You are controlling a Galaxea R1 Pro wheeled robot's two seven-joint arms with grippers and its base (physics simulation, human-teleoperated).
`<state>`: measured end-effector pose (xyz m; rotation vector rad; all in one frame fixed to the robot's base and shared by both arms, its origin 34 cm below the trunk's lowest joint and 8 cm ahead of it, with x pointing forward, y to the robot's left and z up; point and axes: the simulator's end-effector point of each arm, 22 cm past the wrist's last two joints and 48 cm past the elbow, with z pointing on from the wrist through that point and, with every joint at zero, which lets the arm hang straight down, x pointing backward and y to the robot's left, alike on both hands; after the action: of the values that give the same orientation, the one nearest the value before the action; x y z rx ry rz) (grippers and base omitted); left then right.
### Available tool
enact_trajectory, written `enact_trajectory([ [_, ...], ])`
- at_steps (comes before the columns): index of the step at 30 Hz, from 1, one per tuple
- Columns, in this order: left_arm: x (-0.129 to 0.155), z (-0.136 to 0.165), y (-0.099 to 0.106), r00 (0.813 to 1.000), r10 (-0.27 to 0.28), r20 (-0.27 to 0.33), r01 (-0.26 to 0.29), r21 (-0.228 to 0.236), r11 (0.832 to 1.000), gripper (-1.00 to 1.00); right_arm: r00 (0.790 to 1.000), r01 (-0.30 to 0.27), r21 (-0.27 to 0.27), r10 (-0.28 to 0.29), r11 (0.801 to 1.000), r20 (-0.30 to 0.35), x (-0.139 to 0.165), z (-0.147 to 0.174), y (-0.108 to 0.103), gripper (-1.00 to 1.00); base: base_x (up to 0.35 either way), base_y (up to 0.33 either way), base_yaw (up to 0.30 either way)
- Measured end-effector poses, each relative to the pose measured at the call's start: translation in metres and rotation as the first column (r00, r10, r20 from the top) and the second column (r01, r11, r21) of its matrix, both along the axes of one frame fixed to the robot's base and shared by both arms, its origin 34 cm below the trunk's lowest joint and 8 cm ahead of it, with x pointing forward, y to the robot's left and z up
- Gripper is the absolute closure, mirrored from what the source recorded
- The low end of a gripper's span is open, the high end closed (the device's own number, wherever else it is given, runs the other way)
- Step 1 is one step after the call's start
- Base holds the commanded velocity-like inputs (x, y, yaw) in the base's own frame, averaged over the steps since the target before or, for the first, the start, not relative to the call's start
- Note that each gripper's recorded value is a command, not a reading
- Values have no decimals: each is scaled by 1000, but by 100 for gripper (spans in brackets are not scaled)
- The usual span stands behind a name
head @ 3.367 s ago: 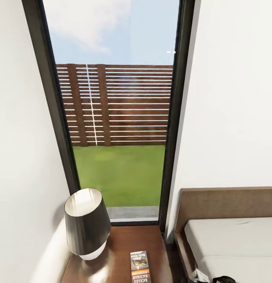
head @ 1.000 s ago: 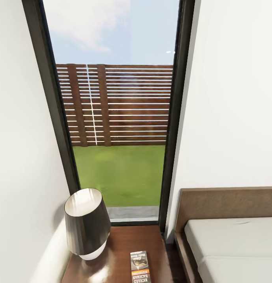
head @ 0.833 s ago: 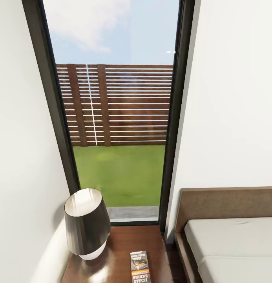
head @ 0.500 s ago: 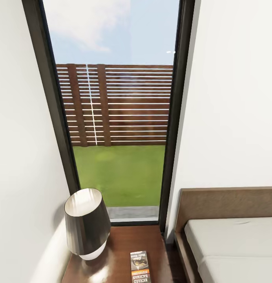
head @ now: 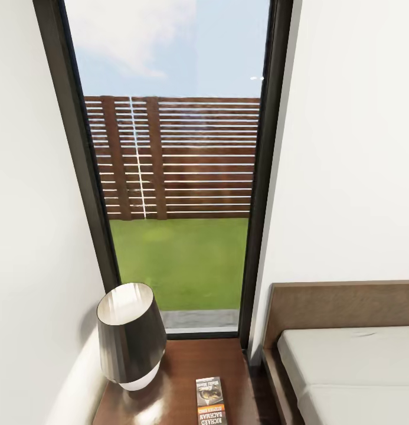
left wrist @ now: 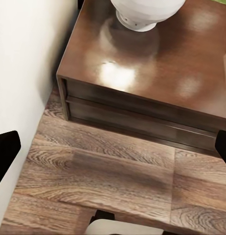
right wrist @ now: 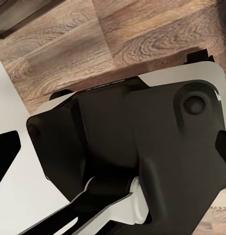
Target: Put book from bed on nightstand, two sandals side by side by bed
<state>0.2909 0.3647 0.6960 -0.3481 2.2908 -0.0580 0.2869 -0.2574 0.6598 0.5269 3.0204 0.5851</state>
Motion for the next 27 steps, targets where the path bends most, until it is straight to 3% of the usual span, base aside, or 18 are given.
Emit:
enact_trajectory([
  [27, 0, 0, -2, 1000, 2, 1, -2, -3, 1000, -100, 1000, -17, 9, 17, 1000, -5, -2, 0, 10, -100, 0, 0, 0],
])
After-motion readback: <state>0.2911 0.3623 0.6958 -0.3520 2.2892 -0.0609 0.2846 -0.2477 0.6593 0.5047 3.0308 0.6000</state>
